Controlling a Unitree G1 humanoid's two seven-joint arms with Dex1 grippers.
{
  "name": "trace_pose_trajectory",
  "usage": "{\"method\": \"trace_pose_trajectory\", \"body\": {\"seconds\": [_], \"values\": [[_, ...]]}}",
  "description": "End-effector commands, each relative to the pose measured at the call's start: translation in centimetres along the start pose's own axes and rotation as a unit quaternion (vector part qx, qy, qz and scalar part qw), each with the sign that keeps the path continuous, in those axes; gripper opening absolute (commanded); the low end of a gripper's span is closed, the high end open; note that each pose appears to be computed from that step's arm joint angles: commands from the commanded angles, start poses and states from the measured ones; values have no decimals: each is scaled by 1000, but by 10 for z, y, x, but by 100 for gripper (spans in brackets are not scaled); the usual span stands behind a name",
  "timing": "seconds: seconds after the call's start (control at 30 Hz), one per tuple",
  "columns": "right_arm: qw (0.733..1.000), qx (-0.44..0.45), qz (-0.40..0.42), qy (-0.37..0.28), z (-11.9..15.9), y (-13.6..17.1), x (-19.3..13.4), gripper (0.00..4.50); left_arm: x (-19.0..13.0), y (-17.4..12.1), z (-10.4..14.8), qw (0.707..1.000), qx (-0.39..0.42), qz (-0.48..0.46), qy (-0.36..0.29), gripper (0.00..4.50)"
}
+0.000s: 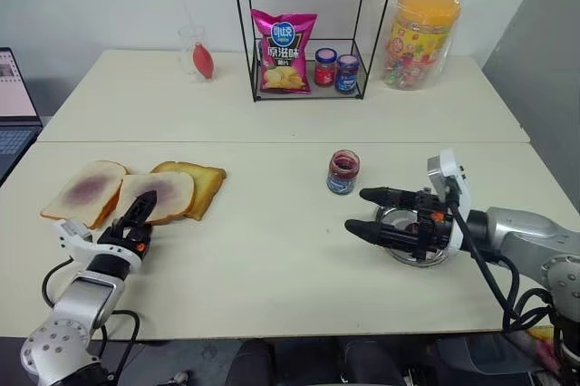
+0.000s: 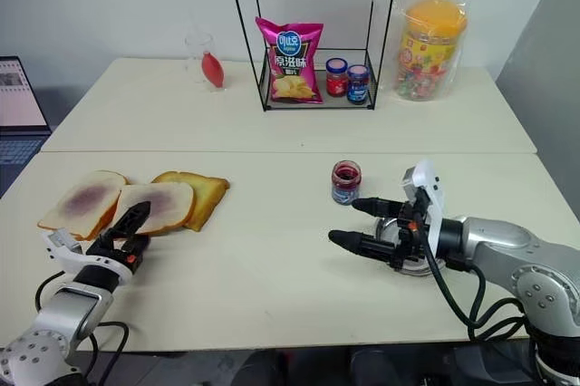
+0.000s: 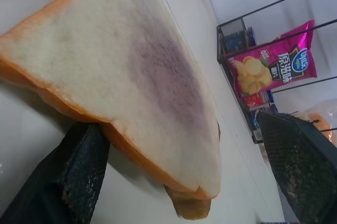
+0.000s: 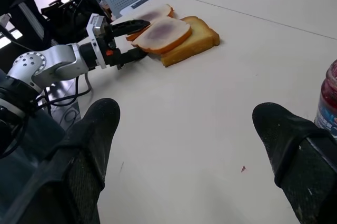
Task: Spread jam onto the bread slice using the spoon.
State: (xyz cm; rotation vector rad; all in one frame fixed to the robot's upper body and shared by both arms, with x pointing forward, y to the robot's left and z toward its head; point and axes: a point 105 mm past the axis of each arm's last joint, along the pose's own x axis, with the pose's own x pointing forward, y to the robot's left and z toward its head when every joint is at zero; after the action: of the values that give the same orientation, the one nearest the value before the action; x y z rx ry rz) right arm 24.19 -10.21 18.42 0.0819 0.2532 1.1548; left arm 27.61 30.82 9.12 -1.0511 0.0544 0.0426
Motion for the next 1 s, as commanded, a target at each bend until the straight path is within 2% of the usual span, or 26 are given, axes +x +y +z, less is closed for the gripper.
{"method": "trace_pose_trajectory", "body": {"seconds": [0.03, 0.27, 0.63, 0.73, 0.87, 1.0], "values": [[1000, -19, -3, -19, 9, 2, 0, 450, -5, 6, 0, 1000, 3, 20, -9, 405], [1000, -13, -4, -21, 7, 4, -1, 450, -10, 3, 16, 999, 7, 21, -33, 240], [1000, -6, 1, -21, 3, 6, 0, 450, -6, -14, 29, 999, 37, -6, -35, 10], [1000, -6, 0, -18, 2, 7, 0, 450, -5, -39, 22, 996, 73, -51, 5, 4], [1000, -11, -7, -1, -4, 8, -4, 450, -11, -79, 5, 975, 147, -127, 104, 4], [1000, -4, -13, -5, -4, 10, -6, 450, -15, -117, -17, 928, 202, -222, 221, 4]]}}
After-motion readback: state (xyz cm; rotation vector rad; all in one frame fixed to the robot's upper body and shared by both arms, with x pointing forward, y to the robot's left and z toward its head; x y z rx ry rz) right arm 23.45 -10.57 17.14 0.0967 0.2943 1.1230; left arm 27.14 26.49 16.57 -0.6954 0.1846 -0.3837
